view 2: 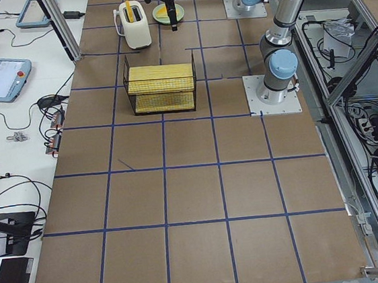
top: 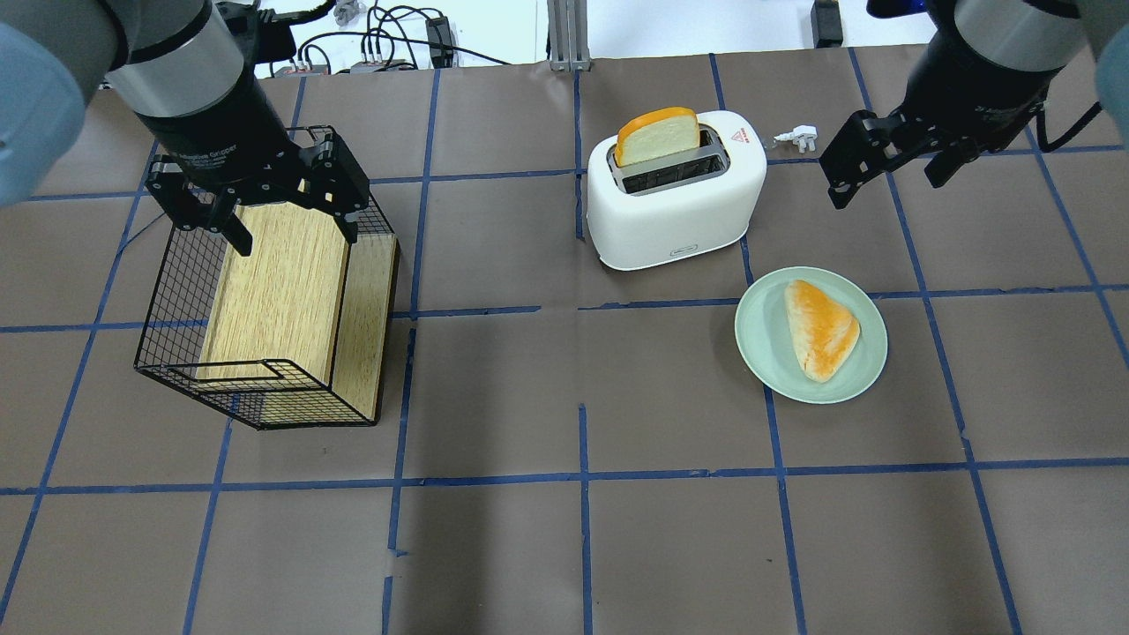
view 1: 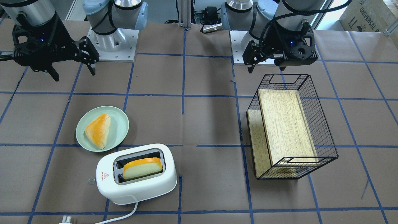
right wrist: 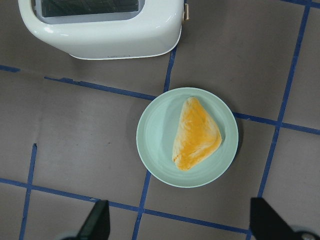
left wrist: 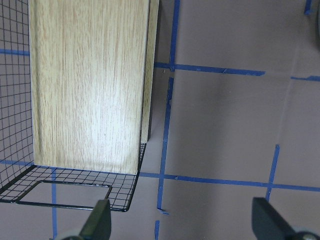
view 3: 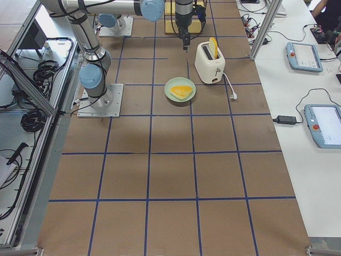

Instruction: Press toaster with right arm

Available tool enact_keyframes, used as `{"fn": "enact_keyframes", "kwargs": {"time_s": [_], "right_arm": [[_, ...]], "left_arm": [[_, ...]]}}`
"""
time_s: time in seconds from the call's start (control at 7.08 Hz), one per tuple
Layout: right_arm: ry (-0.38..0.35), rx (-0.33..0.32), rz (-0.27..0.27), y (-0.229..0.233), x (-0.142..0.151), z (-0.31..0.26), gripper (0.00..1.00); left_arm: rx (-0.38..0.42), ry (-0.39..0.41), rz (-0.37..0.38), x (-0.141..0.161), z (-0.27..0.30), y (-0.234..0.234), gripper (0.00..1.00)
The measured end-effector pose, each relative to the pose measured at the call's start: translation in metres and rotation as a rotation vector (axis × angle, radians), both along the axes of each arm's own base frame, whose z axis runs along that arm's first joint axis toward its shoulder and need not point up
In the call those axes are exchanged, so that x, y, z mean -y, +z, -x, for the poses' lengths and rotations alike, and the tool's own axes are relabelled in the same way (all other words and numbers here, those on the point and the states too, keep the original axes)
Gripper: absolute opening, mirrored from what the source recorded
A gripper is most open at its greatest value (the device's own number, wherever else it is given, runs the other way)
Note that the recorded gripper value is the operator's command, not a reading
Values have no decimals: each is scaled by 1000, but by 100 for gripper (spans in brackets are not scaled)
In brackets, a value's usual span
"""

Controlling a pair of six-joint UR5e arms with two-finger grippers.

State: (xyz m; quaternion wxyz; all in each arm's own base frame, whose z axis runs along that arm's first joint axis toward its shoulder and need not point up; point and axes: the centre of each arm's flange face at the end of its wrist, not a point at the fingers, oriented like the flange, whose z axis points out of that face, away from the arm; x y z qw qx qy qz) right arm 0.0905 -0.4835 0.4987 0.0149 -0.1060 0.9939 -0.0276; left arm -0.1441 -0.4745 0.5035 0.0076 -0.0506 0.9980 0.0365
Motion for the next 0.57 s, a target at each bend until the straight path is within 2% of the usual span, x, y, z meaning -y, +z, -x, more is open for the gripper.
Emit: {"fn": "enact_keyframes", "kwargs": {"time_s": [0.57], "right_arm": [[-51,-1,-5,-6,0,0,100]], "left_arm": [[0,0,1,0,0,0,100]]}}
